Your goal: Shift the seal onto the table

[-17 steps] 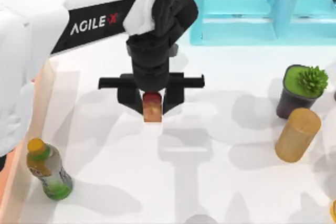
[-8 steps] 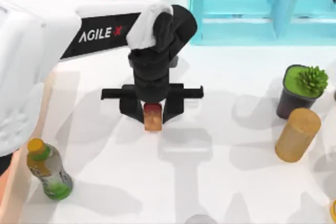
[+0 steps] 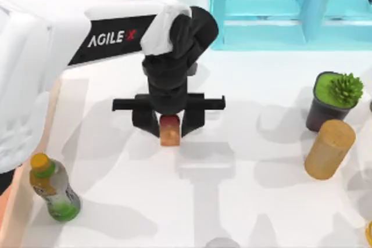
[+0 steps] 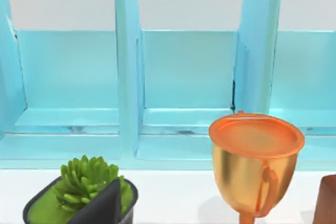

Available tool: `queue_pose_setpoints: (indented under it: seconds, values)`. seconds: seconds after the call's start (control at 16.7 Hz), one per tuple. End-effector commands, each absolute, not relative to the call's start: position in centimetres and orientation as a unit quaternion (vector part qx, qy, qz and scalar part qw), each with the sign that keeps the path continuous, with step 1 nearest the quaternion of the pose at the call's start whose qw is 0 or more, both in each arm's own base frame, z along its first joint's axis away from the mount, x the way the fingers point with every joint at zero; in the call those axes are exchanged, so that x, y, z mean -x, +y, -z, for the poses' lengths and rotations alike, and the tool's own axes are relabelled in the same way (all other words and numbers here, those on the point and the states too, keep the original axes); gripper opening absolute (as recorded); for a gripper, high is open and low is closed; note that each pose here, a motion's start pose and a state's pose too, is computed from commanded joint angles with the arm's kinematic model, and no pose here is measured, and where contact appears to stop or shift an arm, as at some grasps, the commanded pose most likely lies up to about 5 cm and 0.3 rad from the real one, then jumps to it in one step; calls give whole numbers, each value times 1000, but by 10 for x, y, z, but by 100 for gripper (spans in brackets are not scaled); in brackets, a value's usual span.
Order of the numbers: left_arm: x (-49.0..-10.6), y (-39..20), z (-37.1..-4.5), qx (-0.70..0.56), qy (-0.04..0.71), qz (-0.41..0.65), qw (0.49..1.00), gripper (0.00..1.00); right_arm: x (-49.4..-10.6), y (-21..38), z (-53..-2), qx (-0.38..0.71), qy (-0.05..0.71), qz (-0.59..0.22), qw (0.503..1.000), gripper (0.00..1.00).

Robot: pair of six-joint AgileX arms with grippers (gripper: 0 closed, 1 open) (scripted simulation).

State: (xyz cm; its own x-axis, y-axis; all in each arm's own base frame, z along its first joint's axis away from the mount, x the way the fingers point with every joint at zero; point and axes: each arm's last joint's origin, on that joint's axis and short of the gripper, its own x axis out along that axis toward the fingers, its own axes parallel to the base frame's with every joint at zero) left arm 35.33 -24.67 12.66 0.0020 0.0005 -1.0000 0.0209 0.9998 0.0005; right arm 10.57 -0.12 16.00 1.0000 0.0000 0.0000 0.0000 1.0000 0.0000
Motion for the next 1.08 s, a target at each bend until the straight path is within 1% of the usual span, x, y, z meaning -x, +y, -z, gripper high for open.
queue_pose_setpoints:
  seconds: [0.3, 0.36, 0.9, 1.08]
  values:
    - [-353, -247, -127, -8, 706, 7, 708, 98, -106, -1, -160, 0, 0, 0, 1000, 100]
    - [-353, -247, -127, -8, 706, 7, 708, 100, -106, -1, -160, 0, 0, 0, 1000, 100]
    - [-354, -246, -127, -7, 706, 7, 708, 100, -106, -1, -160, 0, 0, 0, 1000, 100]
    - [-357, -251, -142, -7, 709, 7, 706, 100, -106, -1, -160, 0, 0, 0, 1000, 100]
